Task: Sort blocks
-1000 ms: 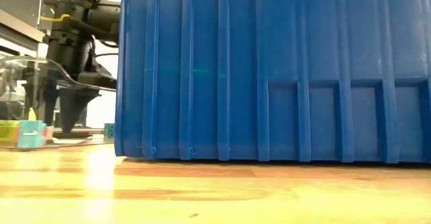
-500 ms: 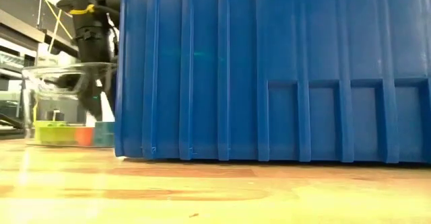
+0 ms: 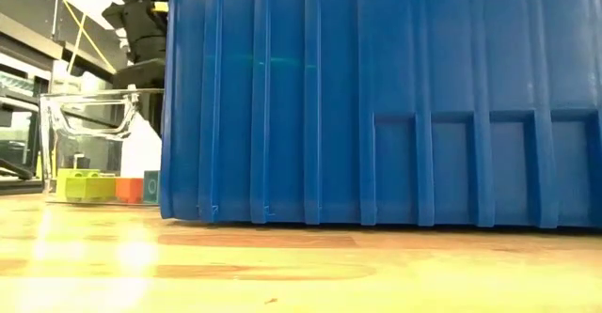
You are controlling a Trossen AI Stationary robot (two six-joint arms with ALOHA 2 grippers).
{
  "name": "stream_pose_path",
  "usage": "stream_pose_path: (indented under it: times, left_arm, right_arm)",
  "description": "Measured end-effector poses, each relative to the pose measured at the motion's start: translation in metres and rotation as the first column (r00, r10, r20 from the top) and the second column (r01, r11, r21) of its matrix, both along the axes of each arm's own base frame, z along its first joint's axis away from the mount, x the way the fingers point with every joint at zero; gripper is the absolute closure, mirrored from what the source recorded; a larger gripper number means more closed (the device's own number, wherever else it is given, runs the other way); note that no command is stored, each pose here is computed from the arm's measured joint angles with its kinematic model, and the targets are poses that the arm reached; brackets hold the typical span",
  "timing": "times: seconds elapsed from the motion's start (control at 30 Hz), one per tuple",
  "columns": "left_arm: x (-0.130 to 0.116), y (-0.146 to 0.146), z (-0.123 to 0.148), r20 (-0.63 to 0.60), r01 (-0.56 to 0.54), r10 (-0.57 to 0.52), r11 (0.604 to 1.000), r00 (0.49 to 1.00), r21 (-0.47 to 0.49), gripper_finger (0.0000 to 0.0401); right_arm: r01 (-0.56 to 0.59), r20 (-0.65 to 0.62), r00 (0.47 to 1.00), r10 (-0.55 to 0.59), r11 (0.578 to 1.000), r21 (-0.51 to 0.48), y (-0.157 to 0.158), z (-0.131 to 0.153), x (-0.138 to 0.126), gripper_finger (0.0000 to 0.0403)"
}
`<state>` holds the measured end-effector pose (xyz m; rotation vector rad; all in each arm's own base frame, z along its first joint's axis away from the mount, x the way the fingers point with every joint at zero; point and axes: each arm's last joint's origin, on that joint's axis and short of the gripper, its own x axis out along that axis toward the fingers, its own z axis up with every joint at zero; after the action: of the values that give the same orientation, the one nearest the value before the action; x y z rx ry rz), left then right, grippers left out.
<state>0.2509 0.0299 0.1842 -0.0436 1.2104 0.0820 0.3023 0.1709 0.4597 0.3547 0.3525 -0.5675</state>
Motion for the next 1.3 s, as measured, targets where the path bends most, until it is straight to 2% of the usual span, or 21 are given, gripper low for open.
stream_pose_path:
  times: [0.07,0.13,0.27,0.33,0.47,0.6,0.77,1.03,1.13,1.3]
  left_arm:
    - [0.001,0.002,-0.003,-0.015,0.156,-0.155,0.987,0.988,0.044,0.0194]
    - [0.002,0.005,-0.007,-0.053,0.287,-0.284,0.954,0.957,0.082,0.0194]
    - [0.006,0.011,-0.020,-0.122,0.470,-0.457,0.875,0.881,0.116,0.0194]
    - [0.008,0.013,-0.028,-0.156,0.529,-0.510,0.840,0.846,0.120,0.0194]
    - [0.013,0.014,-0.033,-0.142,0.568,-0.551,0.811,0.822,0.141,0.0194]
    - [0.015,0.014,-0.037,-0.165,0.633,-0.612,0.758,0.773,0.156,0.0194]
    - [0.018,0.014,-0.044,-0.181,0.657,-0.633,0.740,0.752,0.143,0.0194]
    - [0.017,0.014,-0.051,-0.199,0.662,-0.637,0.743,0.745,0.098,0.0206]
    - [0.016,0.012,-0.051,-0.190,0.661,-0.641,0.747,0.744,0.067,0.0250]
    - [0.014,0.012,-0.052,-0.190,0.609,-0.593,0.792,0.783,0.036,0.0375]
  right_arm:
    - [0.000,0.016,1.000,0.000,1.000,0.010,0.001,0.001,0.001,0.0403]
    - [0.000,0.032,0.999,-0.001,1.000,0.022,0.001,0.002,0.002,0.0403]
    - [0.009,0.067,0.998,-0.011,0.999,0.034,0.002,0.005,0.004,0.0403]
    - [0.014,0.086,0.996,-0.018,0.999,0.040,0.002,0.006,0.004,0.0403]
    - [0.035,0.121,0.992,-0.040,0.998,0.044,0.003,0.009,0.006,0.0403]
    - [0.061,0.139,0.988,-0.066,0.997,0.040,-0.001,0.010,0.008,0.0403]
    - [0.079,0.145,0.986,-0.085,0.996,0.051,-0.008,0.010,0.013,0.0403]
    - [0.066,0.127,0.989,-0.076,0.995,0.080,-0.018,0.010,0.019,0.0403]
    - [0.063,0.124,0.990,-0.073,0.995,0.082,-0.018,0.010,0.019,0.0403]
    - [0.059,0.120,0.990,-0.068,0.995,0.076,-0.018,0.010,0.019,0.0403]
